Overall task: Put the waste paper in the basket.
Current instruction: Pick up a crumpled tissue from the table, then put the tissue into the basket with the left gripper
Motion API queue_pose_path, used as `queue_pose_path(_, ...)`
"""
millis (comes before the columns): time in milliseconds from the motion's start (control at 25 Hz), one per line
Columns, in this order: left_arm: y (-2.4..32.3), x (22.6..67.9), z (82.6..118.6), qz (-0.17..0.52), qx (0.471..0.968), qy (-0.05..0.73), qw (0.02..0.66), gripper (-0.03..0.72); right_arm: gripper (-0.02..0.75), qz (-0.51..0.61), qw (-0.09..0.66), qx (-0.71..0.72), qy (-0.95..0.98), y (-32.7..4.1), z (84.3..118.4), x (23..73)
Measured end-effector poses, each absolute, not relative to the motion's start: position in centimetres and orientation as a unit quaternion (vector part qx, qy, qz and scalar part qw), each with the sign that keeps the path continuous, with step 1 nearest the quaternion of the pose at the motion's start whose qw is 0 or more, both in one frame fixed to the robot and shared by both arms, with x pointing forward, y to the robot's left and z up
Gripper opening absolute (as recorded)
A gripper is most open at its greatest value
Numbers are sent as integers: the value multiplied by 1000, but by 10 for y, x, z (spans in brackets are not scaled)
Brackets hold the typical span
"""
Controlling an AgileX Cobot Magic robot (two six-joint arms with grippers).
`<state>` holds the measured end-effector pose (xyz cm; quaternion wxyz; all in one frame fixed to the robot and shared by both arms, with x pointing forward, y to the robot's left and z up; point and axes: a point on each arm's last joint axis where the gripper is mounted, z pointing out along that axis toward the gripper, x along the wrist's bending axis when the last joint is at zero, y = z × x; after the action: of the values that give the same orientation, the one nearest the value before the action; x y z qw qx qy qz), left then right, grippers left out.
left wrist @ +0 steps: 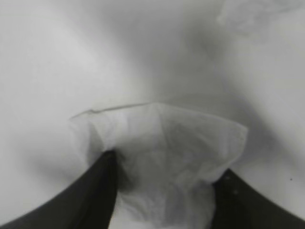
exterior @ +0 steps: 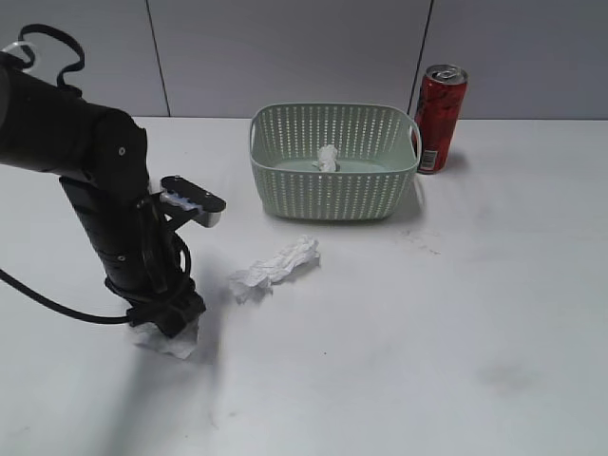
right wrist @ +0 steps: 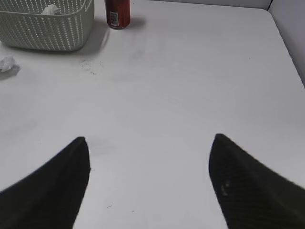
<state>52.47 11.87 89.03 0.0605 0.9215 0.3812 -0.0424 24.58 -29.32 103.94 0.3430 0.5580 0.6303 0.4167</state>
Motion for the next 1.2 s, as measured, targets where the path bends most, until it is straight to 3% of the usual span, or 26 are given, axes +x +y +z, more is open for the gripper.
queue_pose_path(120, 119, 525, 890, -40, 922, 380, 62, 129, 589, 417, 343, 558, 630, -293, 1039, 246)
queue_pose_path(240, 120, 526, 890, -34, 925, 373, 58, 4, 589, 417, 343, 558, 630, -293, 1039, 246)
queue_pose_path(480, 119, 535, 902, -32, 939, 342, 22, 0, 589, 417, 343, 558, 630, -293, 1039, 246)
queue_pose_path(680, 106, 562, 946, 8, 943, 329, 55, 0, 589, 417, 343, 558, 630, -293, 1039, 246)
queue_pose_path(960, 78, 607, 1024, 130, 916, 320, 205, 0, 589, 417, 343, 558, 630, -293, 1039, 246)
queue_pose_path(1200, 58, 636, 1058, 229, 808, 355, 411, 0, 587, 417, 343, 558, 630, -293, 1039, 246)
